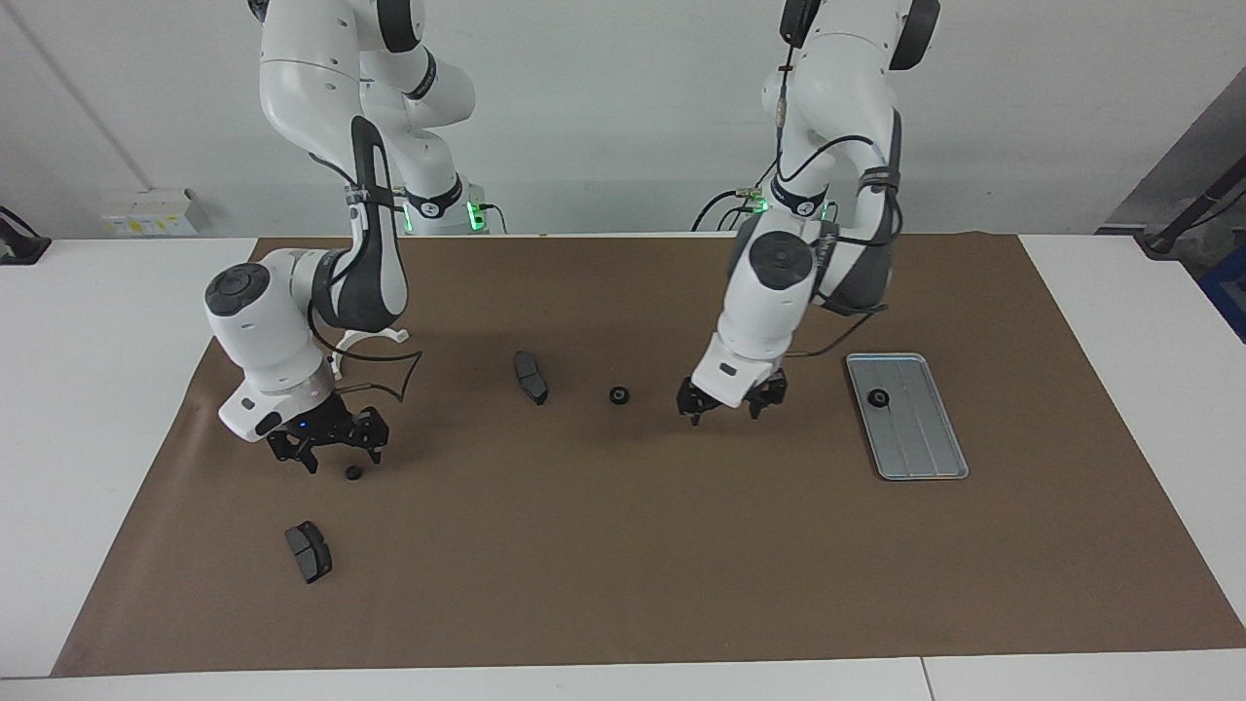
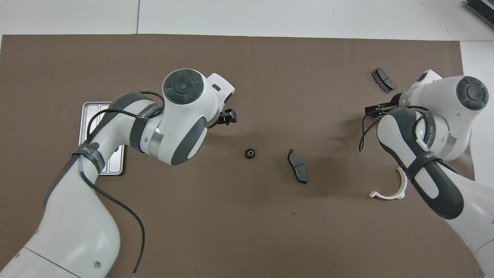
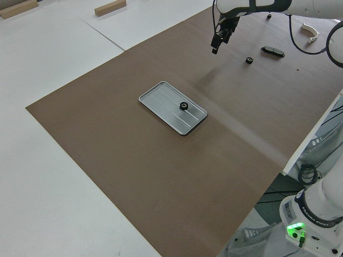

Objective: Place bearing gear from tray to pile
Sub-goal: 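Release the gear mid-table with the left gripper while the right gripper drops, then grasp the third gear with the left gripper while the right gripper returns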

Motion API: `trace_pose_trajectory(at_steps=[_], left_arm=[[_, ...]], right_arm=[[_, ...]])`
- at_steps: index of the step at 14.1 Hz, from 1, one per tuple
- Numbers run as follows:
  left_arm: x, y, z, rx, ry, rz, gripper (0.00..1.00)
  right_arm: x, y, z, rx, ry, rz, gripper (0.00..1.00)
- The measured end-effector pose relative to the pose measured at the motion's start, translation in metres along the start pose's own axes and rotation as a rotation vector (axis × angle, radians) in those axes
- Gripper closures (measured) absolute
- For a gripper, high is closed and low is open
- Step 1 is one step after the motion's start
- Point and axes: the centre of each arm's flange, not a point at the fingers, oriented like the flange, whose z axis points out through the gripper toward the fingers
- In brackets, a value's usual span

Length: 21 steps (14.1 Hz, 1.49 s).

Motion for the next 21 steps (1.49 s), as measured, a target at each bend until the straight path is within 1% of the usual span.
trace_pose_trajectory(at_steps=[2,4,6,8,10,12,14,16,18,20,21], left_arm=[[0.014,-0.064,-0.008,0.009,-0.017,0.031,0.0],[0.011,-0.105,-0.004,0.016,-0.042,0.076,0.0],[0.002,-0.134,0.004,0.022,-0.073,0.109,0.0],[-0.007,-0.16,0.01,0.022,-0.091,0.143,0.0],[-0.012,-0.191,0.013,0.018,-0.075,0.153,0.0],[-0.018,-0.217,0.021,0.016,-0.044,0.141,0.0],[-0.025,-0.24,0.034,0.015,-0.015,0.116,0.0],[-0.03,-0.247,0.04,0.016,-0.009,0.105,0.0],[-0.032,-0.249,0.04,0.016,-0.01,0.102,0.0],[-0.034,-0.249,0.041,0.016,-0.012,0.102,0.0],[-0.036,-0.249,0.042,0.016,-0.014,0.101,0.04]], right_arm=[[0.006,-0.032,-0.029,0.041,-0.008,0.058,0.0],[0.013,-0.076,-0.051,0.075,-0.029,0.125,0.0],[0.02,-0.133,-0.064,0.064,-0.033,0.178,0.0],[0.016,-0.199,-0.069,0.039,-0.025,0.229,0.0],[0.005,-0.251,-0.071,0.054,-0.032,0.247,0.0],[-0.005,-0.29,-0.071,0.067,-0.04,0.257,0.0],[-0.019,-0.332,-0.06,0.035,-0.026,0.267,0.0],[-0.034,-0.371,-0.042,0.02,-0.02,0.265,0.0],[-0.05,-0.401,-0.022,-0.014,-0.022,0.224,0.0],[-0.064,-0.419,0.005,-0.064,-0.02,0.164,0.0],[-0.069,-0.422,0.021,-0.085,-0.025,0.143,0.0]])
